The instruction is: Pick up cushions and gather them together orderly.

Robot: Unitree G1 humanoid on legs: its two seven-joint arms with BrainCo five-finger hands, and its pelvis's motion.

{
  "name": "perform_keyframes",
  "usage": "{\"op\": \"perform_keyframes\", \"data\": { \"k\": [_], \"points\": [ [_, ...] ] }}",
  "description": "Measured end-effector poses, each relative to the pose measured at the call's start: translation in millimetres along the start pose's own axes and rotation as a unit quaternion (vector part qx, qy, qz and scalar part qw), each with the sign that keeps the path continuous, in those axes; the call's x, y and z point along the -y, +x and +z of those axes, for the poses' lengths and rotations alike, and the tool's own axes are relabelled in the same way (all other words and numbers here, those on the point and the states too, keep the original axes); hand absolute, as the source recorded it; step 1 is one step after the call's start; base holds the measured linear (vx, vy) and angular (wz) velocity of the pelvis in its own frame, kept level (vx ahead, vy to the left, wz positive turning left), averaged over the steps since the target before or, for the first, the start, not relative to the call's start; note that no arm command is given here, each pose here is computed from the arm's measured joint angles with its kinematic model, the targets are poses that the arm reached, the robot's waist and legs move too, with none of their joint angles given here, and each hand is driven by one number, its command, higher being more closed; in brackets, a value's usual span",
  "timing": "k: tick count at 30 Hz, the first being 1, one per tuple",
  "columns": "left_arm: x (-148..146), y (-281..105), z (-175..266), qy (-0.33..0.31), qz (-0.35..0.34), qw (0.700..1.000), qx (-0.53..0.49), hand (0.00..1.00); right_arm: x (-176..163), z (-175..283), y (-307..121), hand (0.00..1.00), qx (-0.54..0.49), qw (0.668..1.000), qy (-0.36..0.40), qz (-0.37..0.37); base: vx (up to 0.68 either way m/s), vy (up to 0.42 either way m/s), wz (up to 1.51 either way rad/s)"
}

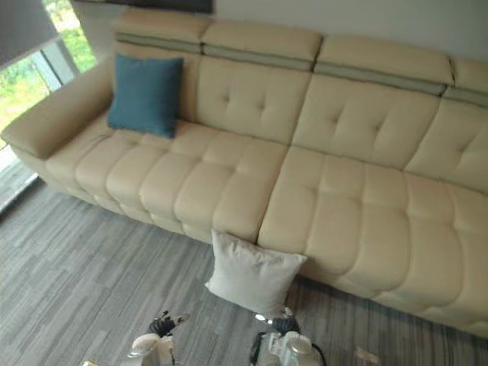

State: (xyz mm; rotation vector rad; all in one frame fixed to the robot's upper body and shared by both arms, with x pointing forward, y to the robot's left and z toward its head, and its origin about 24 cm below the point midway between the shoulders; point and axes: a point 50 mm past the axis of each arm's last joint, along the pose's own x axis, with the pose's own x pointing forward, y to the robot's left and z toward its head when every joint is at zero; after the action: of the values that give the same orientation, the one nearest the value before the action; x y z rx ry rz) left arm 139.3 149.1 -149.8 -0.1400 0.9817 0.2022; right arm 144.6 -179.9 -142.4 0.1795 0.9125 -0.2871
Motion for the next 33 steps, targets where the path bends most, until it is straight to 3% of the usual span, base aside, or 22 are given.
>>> {"op": "perform_keyframes", "data": {
  "k": [11, 21, 25, 33],
  "points": [
    [1, 0, 10, -0.002, -0.006, 1.0, 0.025, 0.0, 9, -7, -2, 0.0, -0.011, 1.0, -0.005, -0.017, 0.16, 0.052, -0.74],
    [-9, 5, 27, -0.015, 0.016, 0.999, 0.041, 0.0, -8, 4, 3, 0.0, 0.0, 1.0, -0.008, 0.001, 0.08, 0.125, -0.28],
    [-10, 7, 65, -0.05, 0.029, 0.994, 0.098, 0.0, -3, 48, 10, 0.0, 0.062, 0.998, -0.004, -0.013, -0.13, -0.05, 0.3],
    [-43, -11, 197, -0.089, 0.073, 0.951, 0.287, 0.0, 22, 172, 3, 0.0, 0.248, 0.966, 0.042, -0.056, -0.26, -0.062, 0.16]
  ]
}}
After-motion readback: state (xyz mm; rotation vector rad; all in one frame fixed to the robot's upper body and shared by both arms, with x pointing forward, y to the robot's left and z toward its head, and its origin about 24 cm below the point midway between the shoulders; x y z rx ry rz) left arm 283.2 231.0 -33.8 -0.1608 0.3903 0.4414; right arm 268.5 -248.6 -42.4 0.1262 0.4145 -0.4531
